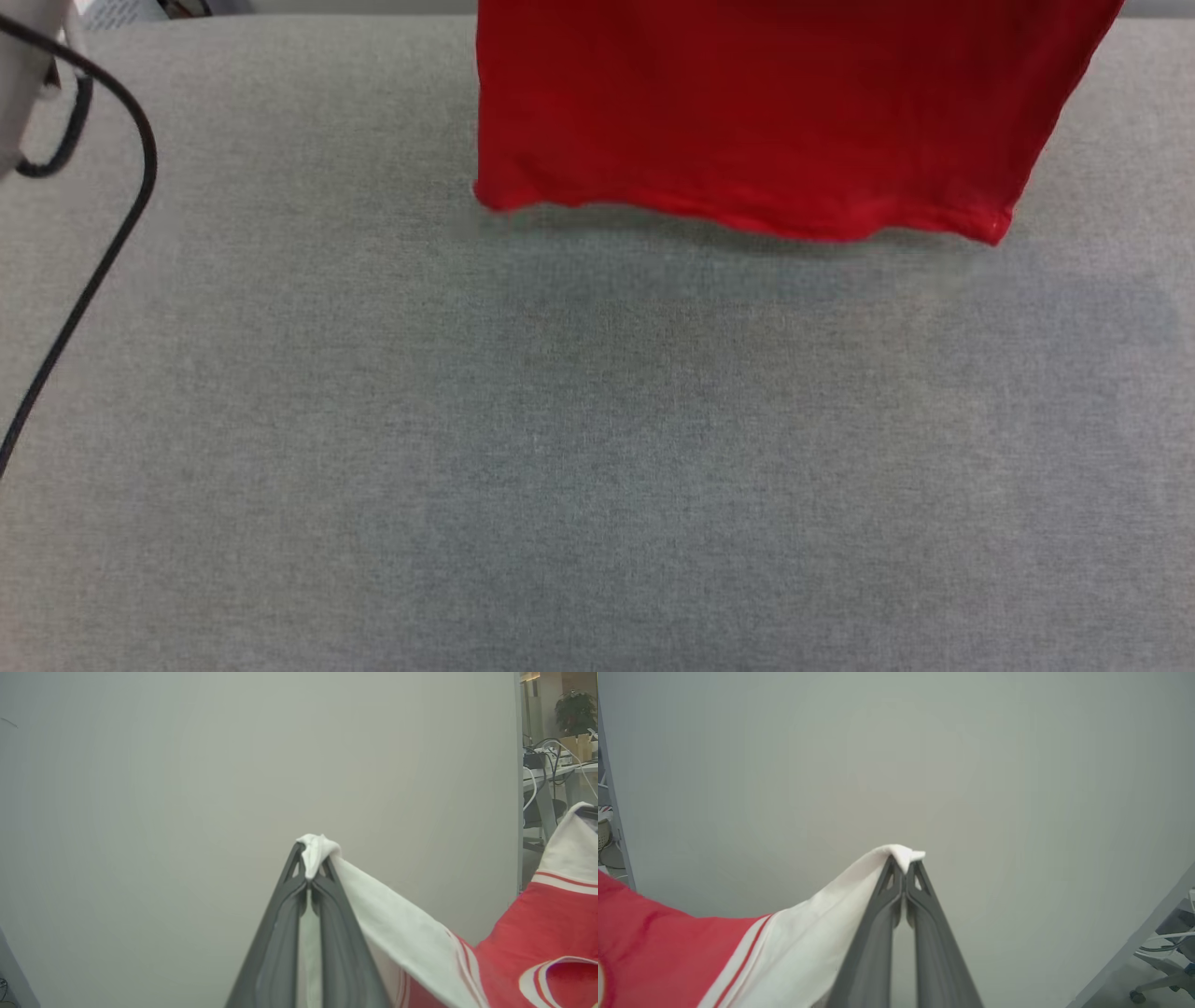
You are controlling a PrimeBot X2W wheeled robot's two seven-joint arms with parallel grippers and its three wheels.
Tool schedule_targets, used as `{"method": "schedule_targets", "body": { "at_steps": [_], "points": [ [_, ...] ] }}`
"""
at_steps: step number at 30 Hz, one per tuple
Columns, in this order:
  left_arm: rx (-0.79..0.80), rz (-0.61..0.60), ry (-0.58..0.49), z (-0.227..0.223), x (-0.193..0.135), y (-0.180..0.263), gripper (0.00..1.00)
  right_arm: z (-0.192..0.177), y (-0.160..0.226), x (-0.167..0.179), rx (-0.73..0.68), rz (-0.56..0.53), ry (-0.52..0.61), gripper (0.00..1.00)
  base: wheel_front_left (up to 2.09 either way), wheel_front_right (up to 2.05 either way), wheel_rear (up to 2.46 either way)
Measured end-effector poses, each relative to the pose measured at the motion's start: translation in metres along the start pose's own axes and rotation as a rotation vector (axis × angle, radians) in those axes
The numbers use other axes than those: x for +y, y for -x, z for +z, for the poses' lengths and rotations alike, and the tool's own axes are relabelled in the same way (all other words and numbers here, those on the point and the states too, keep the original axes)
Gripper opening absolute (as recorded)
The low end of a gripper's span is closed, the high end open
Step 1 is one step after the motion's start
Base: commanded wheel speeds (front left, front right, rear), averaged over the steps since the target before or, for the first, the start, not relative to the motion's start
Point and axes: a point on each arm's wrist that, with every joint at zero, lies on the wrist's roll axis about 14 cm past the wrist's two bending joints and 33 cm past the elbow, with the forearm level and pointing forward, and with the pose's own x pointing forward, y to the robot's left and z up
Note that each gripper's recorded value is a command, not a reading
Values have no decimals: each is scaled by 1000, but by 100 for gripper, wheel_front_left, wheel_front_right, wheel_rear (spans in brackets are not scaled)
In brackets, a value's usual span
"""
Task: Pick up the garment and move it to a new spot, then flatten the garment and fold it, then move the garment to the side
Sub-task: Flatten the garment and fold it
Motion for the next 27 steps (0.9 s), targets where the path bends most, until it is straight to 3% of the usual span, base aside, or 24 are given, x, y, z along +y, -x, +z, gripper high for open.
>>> {"method": "schedule_targets", "body": {
  "at_steps": [15,27],
  "points": [
    [-33,129,1,-59,70,-48,0,-20,-89,-20,-40,-103,75,0,0,0,0],
    [64,198,56,-126,89,-26,0,-88,-99,10,44,-57,18,0,0,0,0]
  ]
}}
